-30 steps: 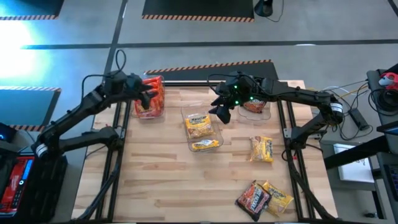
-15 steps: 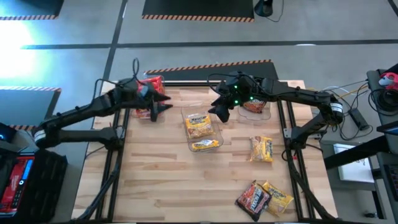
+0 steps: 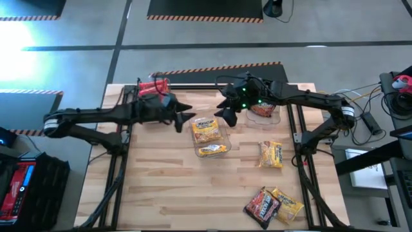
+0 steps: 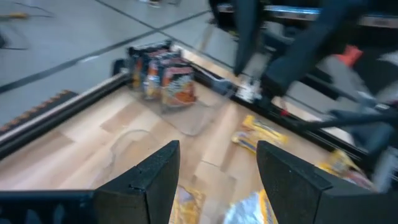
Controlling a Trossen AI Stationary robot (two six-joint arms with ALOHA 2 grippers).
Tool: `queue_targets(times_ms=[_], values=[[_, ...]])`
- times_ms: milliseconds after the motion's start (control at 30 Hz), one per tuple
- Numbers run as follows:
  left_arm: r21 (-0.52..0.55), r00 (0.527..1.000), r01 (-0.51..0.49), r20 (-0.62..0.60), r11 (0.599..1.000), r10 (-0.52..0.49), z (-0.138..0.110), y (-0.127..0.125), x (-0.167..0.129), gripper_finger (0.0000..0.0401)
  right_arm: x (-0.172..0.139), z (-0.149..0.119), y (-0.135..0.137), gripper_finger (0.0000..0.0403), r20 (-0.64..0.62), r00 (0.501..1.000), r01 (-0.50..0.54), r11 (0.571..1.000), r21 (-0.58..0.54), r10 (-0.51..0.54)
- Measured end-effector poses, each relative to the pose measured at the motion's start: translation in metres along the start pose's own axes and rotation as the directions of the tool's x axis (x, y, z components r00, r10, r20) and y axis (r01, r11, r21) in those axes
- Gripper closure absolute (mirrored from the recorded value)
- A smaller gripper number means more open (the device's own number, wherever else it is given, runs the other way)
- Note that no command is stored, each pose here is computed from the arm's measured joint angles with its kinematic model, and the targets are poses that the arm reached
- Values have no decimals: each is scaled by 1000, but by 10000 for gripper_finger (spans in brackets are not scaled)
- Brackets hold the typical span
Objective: Sort Maruchan noodles
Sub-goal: Put the black noodle pack into the top right transparent bin
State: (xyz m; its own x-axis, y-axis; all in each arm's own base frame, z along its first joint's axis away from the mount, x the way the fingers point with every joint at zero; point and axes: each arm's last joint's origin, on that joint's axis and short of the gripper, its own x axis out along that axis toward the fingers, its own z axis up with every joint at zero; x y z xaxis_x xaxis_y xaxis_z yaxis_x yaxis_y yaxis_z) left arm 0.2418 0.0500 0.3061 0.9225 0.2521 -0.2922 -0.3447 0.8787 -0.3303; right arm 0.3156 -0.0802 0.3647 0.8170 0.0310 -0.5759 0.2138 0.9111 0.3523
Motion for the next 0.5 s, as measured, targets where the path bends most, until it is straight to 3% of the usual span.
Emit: queue_targets(times_ms=[100,267,500], values=[[-3,997,-70,12,998,70,4,-11,15,205,2,2,0,199,23,1000,-3,996,-90,5],[-17,995,-96,2,995,96,13,-30,45,205,2,2,0,199,23,1000,-4,994,-108,7],[-5,961,-165,-228,986,160,0,-54,76,205,2,-4,-1,199,-43,999,-11,996,-87,7]])
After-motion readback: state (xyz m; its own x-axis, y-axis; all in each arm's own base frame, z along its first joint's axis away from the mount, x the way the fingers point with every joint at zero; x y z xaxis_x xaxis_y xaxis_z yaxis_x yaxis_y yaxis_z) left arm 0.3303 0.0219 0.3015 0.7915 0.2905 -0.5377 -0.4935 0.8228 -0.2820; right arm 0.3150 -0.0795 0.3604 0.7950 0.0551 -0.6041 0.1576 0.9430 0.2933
